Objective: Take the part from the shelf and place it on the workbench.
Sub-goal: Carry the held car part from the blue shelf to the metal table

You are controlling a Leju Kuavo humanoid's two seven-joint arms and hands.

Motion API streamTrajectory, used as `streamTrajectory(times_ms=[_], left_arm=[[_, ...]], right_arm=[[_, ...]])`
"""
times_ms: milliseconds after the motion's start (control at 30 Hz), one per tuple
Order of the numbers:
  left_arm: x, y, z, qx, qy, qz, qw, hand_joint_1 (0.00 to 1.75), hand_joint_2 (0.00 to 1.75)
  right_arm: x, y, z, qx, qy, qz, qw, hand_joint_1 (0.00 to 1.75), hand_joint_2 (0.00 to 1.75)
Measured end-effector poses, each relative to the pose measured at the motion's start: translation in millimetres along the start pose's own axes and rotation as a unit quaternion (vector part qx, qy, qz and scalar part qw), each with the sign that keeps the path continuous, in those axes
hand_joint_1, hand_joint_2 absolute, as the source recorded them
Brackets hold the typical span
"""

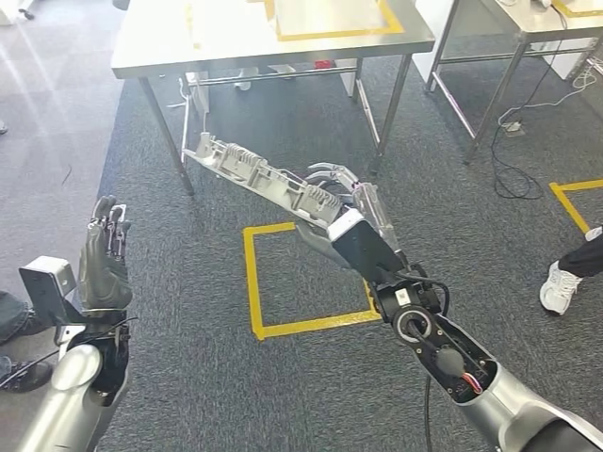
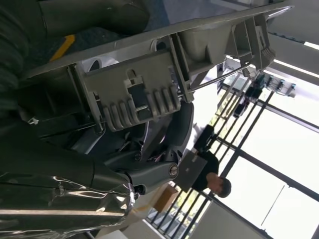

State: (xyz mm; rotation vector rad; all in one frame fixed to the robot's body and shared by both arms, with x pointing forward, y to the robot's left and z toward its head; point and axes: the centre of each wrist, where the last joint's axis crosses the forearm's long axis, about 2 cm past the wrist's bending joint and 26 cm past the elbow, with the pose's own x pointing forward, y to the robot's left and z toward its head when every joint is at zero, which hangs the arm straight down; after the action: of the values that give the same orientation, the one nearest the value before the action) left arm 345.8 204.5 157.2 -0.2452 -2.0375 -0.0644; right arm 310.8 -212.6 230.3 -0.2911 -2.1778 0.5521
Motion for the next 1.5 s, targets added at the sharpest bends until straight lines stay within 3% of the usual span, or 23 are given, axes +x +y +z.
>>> streamTrajectory(times_ms=[1033, 1500], left_arm=[[-1.2, -1.5, 3.0, -0.005, 0.005, -0.002, 1.000, 0.00, 0.00], [-0.8, -3.0, 3.0, -0.007, 0.010, -0.002, 1.000, 0.00, 0.00]], right_arm=[[-0.2, -0.1, 0.0, -0.002, -0.004, -0.002, 1.000, 1.75, 1.75], [-4.0, -11.1, -3.3, -0.020, 0.000, 0.008, 1.000, 1.75, 1.75]])
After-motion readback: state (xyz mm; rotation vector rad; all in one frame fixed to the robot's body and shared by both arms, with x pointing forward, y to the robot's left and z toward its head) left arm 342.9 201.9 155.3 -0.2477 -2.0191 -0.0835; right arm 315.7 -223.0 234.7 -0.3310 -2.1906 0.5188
